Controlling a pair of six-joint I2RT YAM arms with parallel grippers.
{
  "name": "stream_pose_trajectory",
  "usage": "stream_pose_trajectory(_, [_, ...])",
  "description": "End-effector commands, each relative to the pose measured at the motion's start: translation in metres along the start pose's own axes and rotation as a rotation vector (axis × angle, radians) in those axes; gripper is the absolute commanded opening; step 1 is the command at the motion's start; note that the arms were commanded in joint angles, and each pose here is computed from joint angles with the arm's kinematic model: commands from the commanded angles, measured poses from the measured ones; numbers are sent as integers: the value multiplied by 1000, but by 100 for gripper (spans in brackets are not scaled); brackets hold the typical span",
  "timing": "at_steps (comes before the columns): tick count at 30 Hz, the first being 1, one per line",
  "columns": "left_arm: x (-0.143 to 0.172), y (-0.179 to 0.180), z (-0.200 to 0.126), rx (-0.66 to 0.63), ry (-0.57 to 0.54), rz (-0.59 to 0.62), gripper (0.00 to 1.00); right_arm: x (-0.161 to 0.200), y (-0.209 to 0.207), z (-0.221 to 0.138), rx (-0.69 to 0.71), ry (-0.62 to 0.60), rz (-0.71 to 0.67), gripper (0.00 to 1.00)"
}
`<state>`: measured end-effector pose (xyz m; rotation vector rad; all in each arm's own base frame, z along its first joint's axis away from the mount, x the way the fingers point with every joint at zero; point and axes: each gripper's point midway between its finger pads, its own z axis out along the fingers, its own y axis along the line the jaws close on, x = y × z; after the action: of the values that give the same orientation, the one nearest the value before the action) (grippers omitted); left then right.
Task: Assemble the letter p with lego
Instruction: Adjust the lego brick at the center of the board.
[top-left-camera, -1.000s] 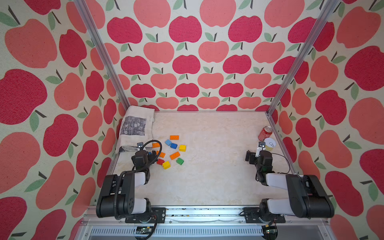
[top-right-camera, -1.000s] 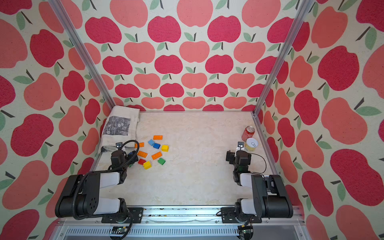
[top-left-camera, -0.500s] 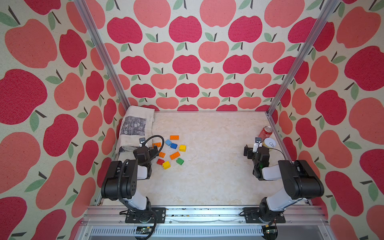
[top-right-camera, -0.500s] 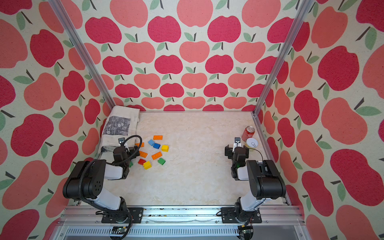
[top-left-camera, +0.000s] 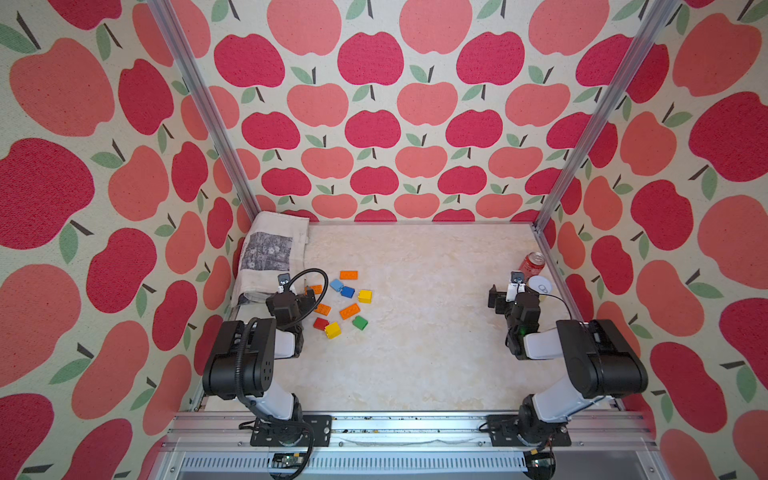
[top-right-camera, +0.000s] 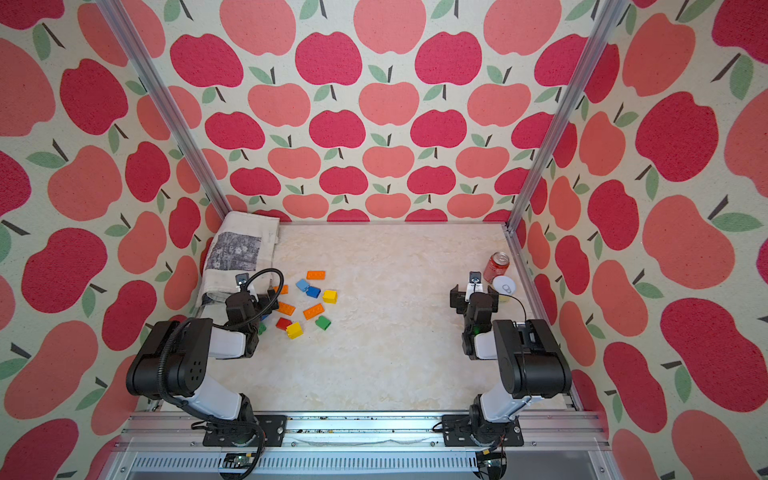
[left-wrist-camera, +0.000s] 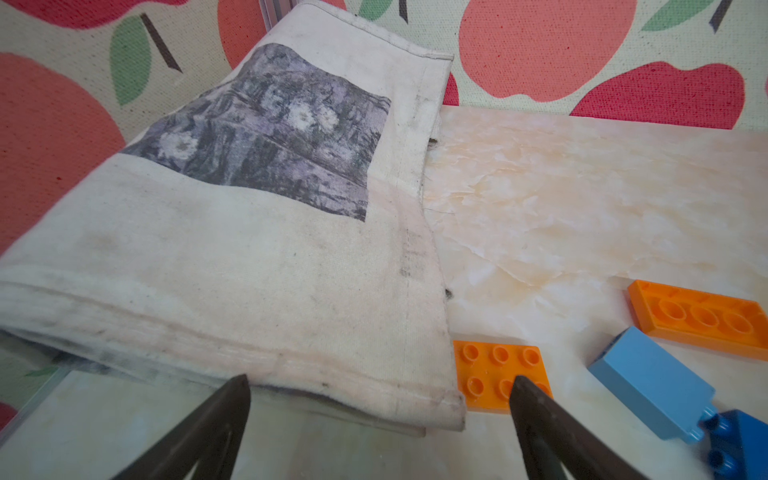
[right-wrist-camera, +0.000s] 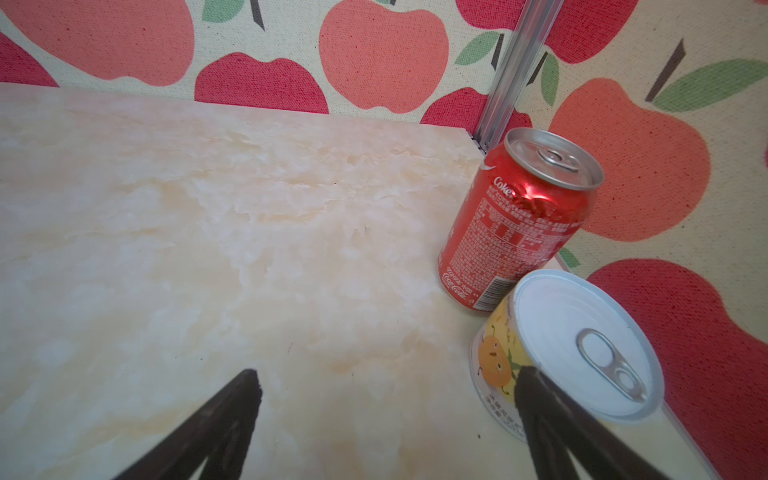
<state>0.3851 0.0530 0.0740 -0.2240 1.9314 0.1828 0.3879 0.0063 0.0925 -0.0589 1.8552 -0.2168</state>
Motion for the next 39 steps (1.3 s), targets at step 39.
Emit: stream_pose_trajectory(39, [-47,-43,-133,281,311,-582,99,-110,75,-151,-619,197,573,98])
